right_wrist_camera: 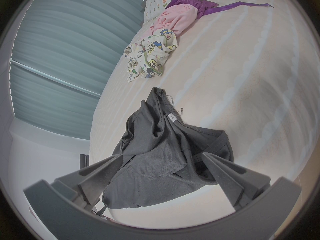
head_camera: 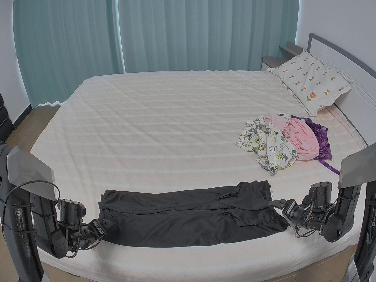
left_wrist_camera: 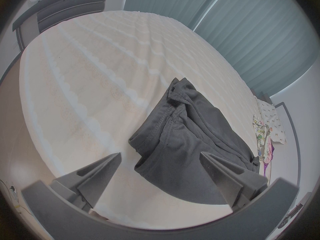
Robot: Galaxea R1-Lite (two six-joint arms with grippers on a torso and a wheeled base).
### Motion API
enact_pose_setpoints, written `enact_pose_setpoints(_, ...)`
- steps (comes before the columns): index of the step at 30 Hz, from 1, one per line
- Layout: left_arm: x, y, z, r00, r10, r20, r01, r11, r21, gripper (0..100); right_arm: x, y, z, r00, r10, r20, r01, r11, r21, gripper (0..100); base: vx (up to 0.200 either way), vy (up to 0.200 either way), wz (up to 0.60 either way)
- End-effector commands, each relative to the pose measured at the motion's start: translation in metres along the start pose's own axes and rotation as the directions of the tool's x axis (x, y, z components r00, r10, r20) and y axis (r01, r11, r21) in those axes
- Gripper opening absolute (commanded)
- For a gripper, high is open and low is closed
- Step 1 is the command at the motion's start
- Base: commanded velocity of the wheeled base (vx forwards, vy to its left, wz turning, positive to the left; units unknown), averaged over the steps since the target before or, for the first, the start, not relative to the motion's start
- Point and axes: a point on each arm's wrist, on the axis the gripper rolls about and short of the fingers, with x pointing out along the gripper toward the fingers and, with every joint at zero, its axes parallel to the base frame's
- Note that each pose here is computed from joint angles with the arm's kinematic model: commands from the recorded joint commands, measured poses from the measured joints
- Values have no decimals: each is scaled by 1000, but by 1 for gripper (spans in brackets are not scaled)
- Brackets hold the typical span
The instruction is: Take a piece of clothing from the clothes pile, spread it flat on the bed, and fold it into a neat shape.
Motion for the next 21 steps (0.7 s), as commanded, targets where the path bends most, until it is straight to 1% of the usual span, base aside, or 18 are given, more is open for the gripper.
enact_pose_setpoints(1,6,2,-3,1000,23,-8,-22,1000,7,100,0,0,0,1000,1,-1,-1,1000,-1,100,0,0,0)
enact_pose_setpoints(4,12,1,-2,1000,30,6,-30,999,11,100,0,1,0,1000,2,0,-2,1000,-2,100,0,0,0)
enact_pose_setpoints(5,13,1,-1,999,35,15,-35,999,11,0,0,1,0,1000,2,0,-2,1000,-2,100,0,0,0)
enact_pose_setpoints(7,15,0,-1,998,49,33,-49,999,12,0,0,0,0,1000,0,-2,0,1000,-1,100,0,0,0)
enact_pose_setpoints(11,12,4,-3,997,77,30,-78,997,22,0,0,0,0,1000,1,-1,-1,1000,-3,100,0,0,0)
enact_pose_setpoints(15,6,9,-7,994,106,17,-107,992,67,0,-1,0,-1,1000,-3,-3,3,1000,-4,100,0,0,0)
enact_pose_setpoints(19,2,13,-10,987,158,36,-161,981,108,0,-2,0,-2,1000,-5,-6,5,1000,-5,100,0,0,0)
enact_pose_setpoints(21,2,14,-11,986,165,33,-168,978,121,0,-2,-1,-2,1000,-6,-6,6,1000,-5,100,0,0,0)
